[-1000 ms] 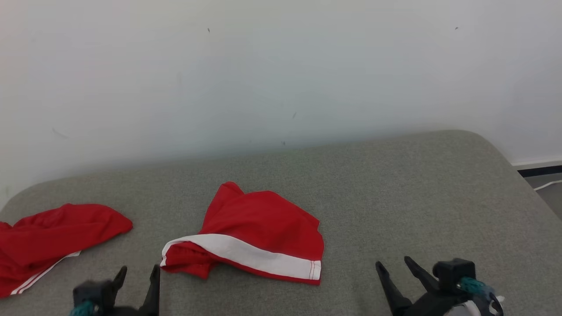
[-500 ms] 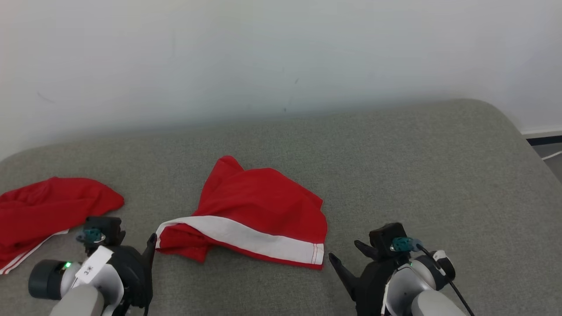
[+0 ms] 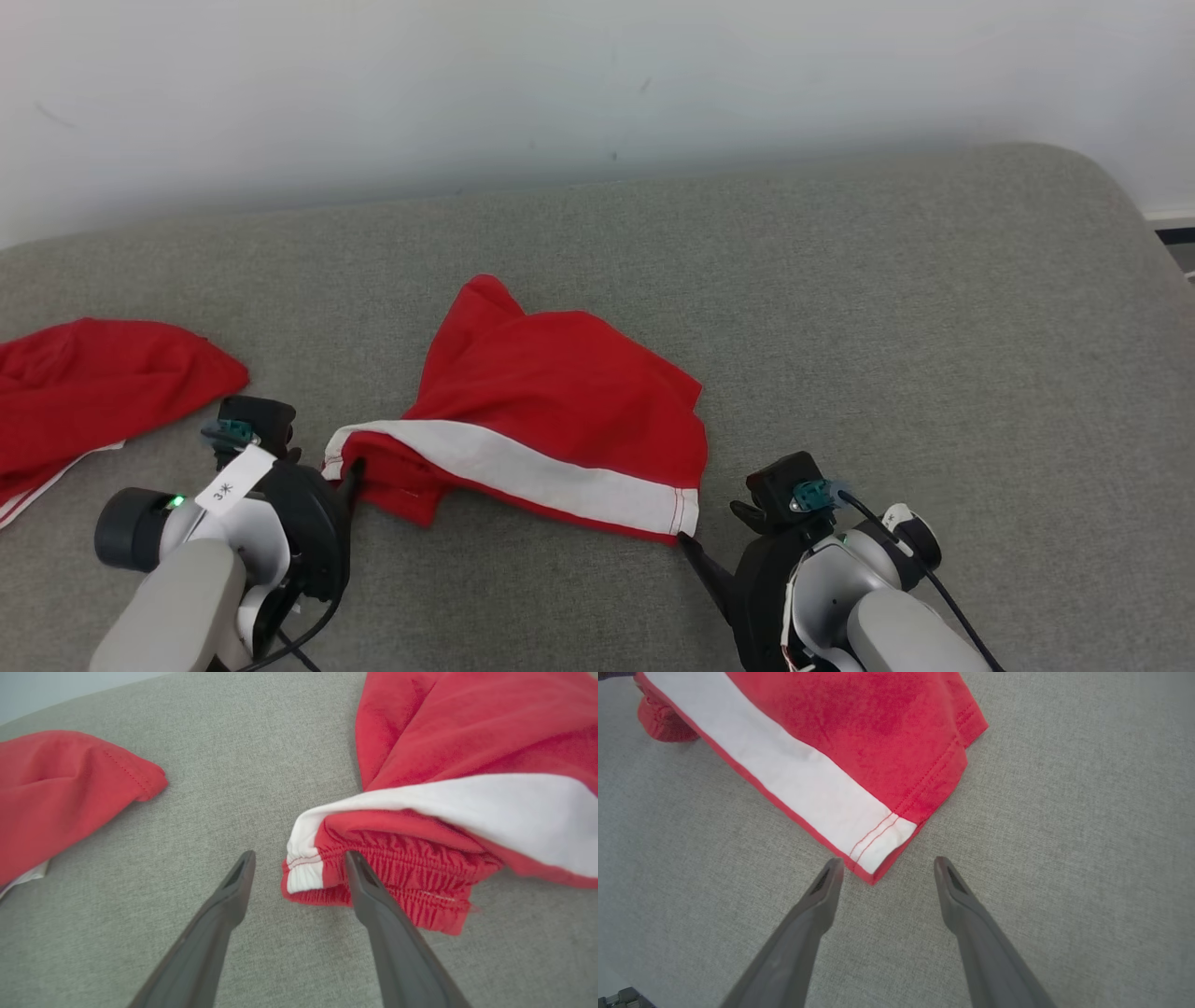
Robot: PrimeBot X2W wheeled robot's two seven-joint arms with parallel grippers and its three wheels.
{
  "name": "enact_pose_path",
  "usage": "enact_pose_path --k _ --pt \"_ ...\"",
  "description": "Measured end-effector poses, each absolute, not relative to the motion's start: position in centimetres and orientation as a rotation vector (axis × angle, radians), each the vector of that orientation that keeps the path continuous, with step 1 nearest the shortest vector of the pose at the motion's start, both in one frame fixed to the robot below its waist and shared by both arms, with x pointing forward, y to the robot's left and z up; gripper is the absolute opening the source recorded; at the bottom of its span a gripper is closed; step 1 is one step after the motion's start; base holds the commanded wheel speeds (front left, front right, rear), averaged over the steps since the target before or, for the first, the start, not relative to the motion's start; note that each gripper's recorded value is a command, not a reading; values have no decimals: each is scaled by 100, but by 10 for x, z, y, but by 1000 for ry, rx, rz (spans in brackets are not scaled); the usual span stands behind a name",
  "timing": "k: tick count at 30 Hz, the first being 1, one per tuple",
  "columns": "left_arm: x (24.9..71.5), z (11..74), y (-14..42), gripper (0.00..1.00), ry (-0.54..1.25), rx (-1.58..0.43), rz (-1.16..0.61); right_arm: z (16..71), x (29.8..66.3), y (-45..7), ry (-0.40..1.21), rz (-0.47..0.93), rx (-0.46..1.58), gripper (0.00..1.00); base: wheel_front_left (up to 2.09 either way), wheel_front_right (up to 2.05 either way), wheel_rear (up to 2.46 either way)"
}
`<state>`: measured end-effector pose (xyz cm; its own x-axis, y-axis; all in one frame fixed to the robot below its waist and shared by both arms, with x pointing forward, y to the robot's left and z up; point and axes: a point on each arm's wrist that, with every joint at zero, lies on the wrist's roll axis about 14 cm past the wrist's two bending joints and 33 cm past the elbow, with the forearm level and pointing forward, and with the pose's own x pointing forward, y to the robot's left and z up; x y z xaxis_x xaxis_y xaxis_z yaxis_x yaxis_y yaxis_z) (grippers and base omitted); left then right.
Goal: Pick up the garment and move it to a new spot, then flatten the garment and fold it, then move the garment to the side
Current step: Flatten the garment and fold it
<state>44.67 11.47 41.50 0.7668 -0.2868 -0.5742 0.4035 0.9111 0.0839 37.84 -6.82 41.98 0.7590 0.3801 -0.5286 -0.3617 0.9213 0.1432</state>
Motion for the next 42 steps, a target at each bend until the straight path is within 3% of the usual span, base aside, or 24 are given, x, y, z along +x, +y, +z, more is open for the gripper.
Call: enact_pose_path --k 4,7,11,12,14,15,16,17,19,27,34,42 --pt "448 408 114 100 611 201 -384 409 379 -62 619 421 32 100 0 0 0" --pt "450 407 108 96 616 194 -402 405 383 -58 631 432 37 95 0 0 0" --pt "457 409 103 87 609 186 -412 404 391 -51 638 451 57 77 0 0 0" --pt "458 410 104 82 608 187 -411 403 392 -49 642 454 55 49 0 0 0" --pt "460 409 105 73 613 189 -414 401 395 -47 650 462 57 29 0 0 0" --pt "460 407 105 73 616 191 -415 399 396 -45 654 466 57 29 0 0 0" --pt "459 405 106 49 621 191 -413 398 397 -43 655 472 53 4 0 0 0" --pt "458 401 108 35 629 191 -410 397 399 -42 656 476 53 0 0 0 0" --pt "457 397 110 0 640 192 -412 394 398 -40 668 479 58 0 0 0 0" --pt "476 423 109 0 532 198 -406 416 419 -46 569 427 136 0 0 0 0" --pt "516 533 95 0 130 309 -425 515 467 -75 218 330 211 0 0 0 0" --pt "484 623 37 0 -241 275 -559 584 447 -126 -39 285 202 0 0 0 0"
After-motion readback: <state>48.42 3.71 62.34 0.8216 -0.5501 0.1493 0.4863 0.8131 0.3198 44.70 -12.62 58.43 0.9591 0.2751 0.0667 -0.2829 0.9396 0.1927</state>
